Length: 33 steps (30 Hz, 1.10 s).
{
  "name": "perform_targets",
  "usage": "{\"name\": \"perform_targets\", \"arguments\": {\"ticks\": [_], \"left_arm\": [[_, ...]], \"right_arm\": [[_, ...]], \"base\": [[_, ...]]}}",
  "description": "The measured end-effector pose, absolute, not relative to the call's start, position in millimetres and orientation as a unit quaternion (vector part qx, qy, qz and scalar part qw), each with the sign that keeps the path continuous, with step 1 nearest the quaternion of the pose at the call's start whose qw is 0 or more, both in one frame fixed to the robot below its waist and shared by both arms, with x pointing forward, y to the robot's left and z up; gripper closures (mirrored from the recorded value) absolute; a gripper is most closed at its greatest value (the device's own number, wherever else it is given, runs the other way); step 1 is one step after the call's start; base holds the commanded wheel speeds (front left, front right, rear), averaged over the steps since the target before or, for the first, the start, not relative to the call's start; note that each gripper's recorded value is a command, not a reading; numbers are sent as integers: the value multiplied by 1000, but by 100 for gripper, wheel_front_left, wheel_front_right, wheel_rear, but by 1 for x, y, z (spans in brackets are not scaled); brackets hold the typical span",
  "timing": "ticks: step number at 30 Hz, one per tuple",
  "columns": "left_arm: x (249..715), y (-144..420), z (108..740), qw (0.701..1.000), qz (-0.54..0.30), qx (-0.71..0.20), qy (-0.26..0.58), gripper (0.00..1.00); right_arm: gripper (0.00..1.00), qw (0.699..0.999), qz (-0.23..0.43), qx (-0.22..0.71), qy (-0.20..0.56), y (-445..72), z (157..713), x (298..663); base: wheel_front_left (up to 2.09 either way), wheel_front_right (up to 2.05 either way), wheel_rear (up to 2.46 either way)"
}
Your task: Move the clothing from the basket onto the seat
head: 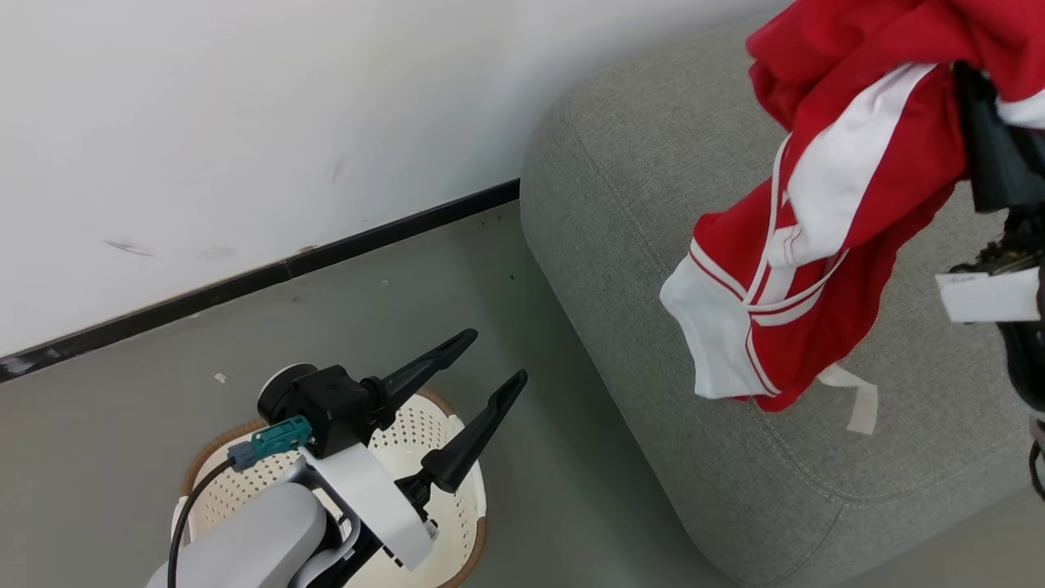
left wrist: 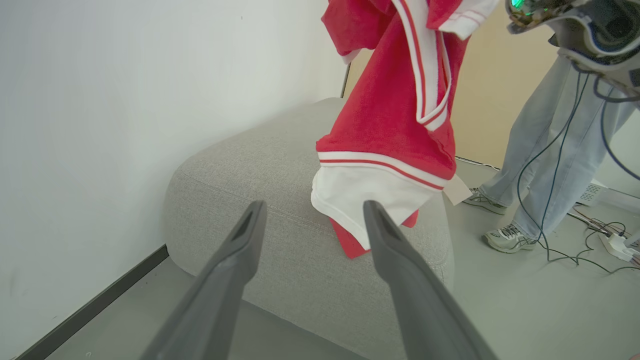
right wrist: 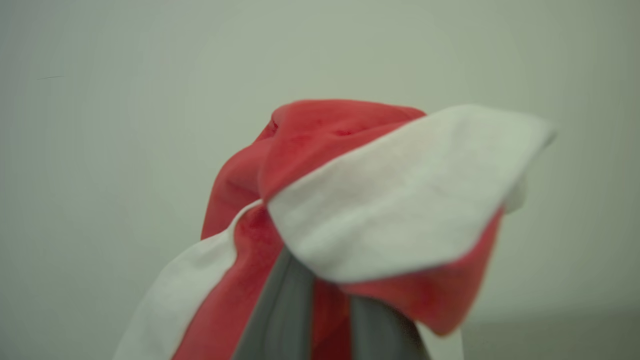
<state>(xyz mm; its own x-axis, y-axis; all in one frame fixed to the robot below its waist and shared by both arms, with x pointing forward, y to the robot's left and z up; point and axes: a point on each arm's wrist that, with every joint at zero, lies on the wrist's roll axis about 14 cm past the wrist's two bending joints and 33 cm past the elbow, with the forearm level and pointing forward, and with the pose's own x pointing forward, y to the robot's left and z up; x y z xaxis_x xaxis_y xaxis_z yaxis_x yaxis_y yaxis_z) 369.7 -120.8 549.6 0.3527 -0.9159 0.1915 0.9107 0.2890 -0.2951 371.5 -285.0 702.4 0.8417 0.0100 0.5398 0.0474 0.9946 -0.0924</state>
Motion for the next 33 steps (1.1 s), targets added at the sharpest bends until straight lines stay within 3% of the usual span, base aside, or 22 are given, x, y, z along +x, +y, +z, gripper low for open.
{"name": "perform_targets", "arguments": {"ticks": [7,21,33], "left_arm": [[373,-118,543,804,-568,-178,14,0],[383,-106,526,809,-558,-180,34,0],[393,-100,513,810,-552,-191,53,0]], "right_arm": [[100,951,-14,-67,-303,-301,729,384],[100,943,-90,-58,-314,-372,764,401],[100,969,-105,-72,-212,-396,724,449]], "base": [[0,0,0],[0,0,0],[0,0,0]]}}
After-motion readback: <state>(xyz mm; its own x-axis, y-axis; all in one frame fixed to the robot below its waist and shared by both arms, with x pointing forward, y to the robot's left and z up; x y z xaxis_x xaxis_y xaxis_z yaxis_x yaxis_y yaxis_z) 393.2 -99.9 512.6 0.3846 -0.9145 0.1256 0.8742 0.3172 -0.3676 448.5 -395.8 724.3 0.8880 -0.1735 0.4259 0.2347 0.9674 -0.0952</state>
